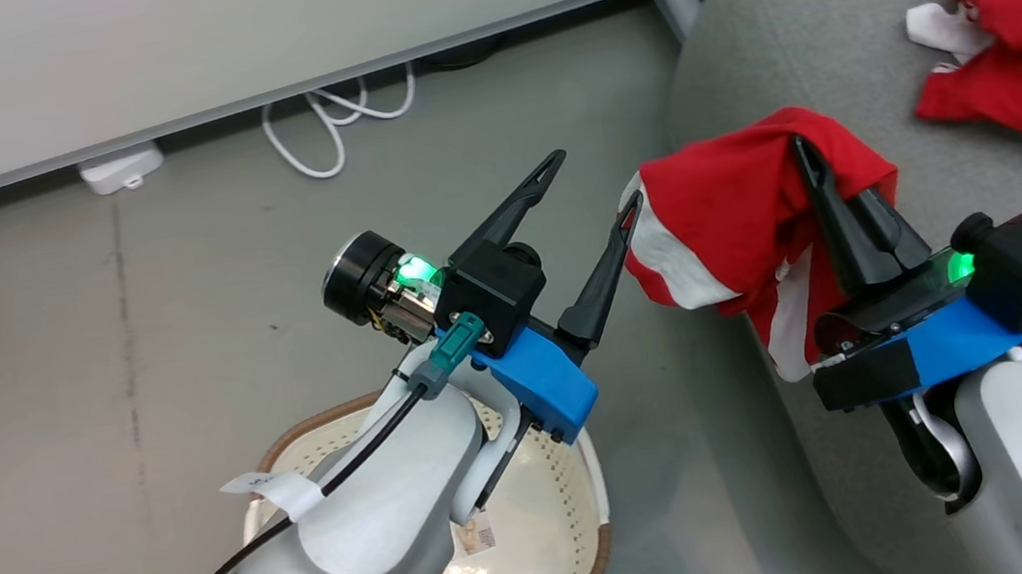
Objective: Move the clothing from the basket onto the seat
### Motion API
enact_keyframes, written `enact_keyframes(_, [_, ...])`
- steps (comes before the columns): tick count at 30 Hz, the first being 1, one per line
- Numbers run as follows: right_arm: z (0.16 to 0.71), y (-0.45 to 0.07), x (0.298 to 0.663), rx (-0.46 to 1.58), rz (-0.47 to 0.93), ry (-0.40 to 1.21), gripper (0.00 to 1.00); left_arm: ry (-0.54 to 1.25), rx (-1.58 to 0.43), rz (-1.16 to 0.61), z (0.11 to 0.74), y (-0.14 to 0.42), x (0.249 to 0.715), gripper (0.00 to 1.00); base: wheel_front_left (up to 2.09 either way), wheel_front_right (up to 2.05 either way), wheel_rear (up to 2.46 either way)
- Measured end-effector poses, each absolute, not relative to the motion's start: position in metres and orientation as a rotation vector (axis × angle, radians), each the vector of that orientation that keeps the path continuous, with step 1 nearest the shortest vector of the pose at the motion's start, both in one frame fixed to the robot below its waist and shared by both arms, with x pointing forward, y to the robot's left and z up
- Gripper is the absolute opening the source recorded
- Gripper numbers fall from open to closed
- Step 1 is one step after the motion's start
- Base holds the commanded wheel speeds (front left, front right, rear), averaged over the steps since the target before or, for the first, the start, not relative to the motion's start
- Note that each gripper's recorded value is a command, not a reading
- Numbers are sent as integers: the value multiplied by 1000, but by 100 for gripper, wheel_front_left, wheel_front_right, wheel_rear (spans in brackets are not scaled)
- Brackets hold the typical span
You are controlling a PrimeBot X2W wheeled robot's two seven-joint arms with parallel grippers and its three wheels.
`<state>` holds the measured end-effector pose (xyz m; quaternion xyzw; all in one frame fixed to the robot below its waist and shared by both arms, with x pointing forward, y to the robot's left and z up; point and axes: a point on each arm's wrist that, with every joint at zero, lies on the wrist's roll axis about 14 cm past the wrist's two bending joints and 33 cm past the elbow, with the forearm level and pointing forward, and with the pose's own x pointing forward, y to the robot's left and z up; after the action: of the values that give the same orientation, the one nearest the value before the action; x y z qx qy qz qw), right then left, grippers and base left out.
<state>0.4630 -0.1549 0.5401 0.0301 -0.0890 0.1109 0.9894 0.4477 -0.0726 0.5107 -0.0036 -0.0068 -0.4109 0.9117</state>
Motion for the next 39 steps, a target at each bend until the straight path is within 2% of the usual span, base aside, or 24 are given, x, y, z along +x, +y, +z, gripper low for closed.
enact_keyframes(11, [532, -218, 441, 18, 52, -153, 0, 5, -32, -983, 498, -120, 439, 100, 0, 0, 0])
enact_keyframes(25, [527, -230, 434, 15, 10, -142, 0, 19, -30, -1011, 490, -128, 436, 100, 0, 0, 0])
enact_keyframes(32, [533, -228, 440, 13, 15, -163, 0, 18, -33, -1000, 489, -124, 438, 100, 0, 0, 0])
enact_keyframes(37, [560, -239, 460, -7, -1, -245, 0, 10, -44, -990, 487, -124, 446, 100, 0, 0, 0])
enact_keyframes(39, [585, -248, 479, -25, -15, -324, 0, 7, -54, -987, 483, -124, 453, 100, 0, 0, 0])
